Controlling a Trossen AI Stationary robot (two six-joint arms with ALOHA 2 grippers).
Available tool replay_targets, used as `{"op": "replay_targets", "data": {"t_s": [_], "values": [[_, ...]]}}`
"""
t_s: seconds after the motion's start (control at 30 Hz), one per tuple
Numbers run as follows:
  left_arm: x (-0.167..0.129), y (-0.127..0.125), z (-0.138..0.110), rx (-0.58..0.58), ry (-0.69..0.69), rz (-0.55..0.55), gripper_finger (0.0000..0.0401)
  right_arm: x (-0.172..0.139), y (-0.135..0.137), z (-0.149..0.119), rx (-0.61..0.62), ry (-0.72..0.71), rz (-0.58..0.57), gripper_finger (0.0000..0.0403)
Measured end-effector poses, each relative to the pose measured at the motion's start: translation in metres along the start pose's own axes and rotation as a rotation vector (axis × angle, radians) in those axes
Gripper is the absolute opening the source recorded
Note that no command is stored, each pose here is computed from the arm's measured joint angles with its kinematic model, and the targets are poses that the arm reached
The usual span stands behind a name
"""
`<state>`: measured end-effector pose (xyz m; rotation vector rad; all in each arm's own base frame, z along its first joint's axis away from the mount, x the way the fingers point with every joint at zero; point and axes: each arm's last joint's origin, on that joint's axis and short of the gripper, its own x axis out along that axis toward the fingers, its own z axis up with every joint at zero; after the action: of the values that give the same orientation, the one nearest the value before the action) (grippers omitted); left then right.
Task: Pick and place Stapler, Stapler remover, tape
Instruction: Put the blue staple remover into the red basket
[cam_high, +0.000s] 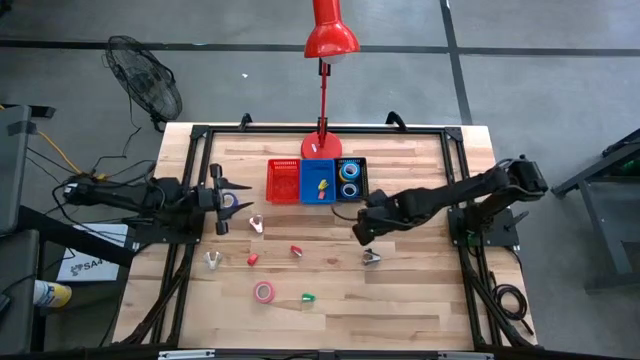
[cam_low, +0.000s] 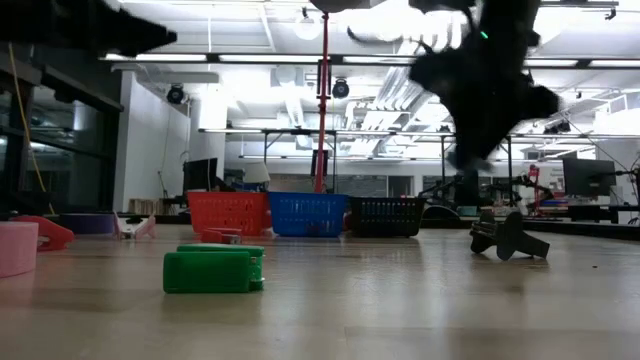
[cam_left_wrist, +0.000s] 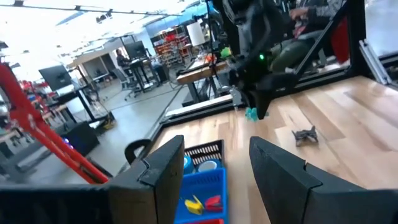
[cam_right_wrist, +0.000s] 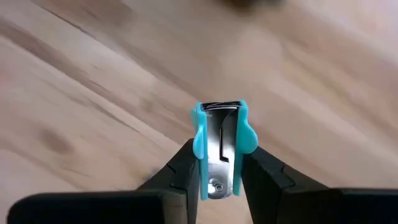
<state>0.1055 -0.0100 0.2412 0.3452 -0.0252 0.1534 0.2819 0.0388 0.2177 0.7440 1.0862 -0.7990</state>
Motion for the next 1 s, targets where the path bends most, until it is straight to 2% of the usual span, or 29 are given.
{"op": "replay_targets", "data": {"t_s": [0.23, 0.5, 0.77, 1.0], "values": [[0.022, 0.004, 0.032, 0.055, 0.042, -0.014, 0.0179, -0.035, 0.017, 0.038, -0.164, -0.145, 0.087, 0.0083], [0.051, 0.008, 0.072, 0.1, 0.049, -0.026, 0.0179, -0.069, 0.026, 0.071, -0.385, -0.224, 0.195, 0.0083], [0.078, 0.012, 0.106, 0.155, 0.115, -0.018, 0.0179, -0.086, 0.026, 0.09, -0.562, -0.245, 0.297, 0.0083], [0.096, 0.013, 0.122, 0.16, 0.132, -0.002, 0.0179, -0.093, 0.034, 0.102, -0.711, -0.365, 0.409, 0.0083]]}}
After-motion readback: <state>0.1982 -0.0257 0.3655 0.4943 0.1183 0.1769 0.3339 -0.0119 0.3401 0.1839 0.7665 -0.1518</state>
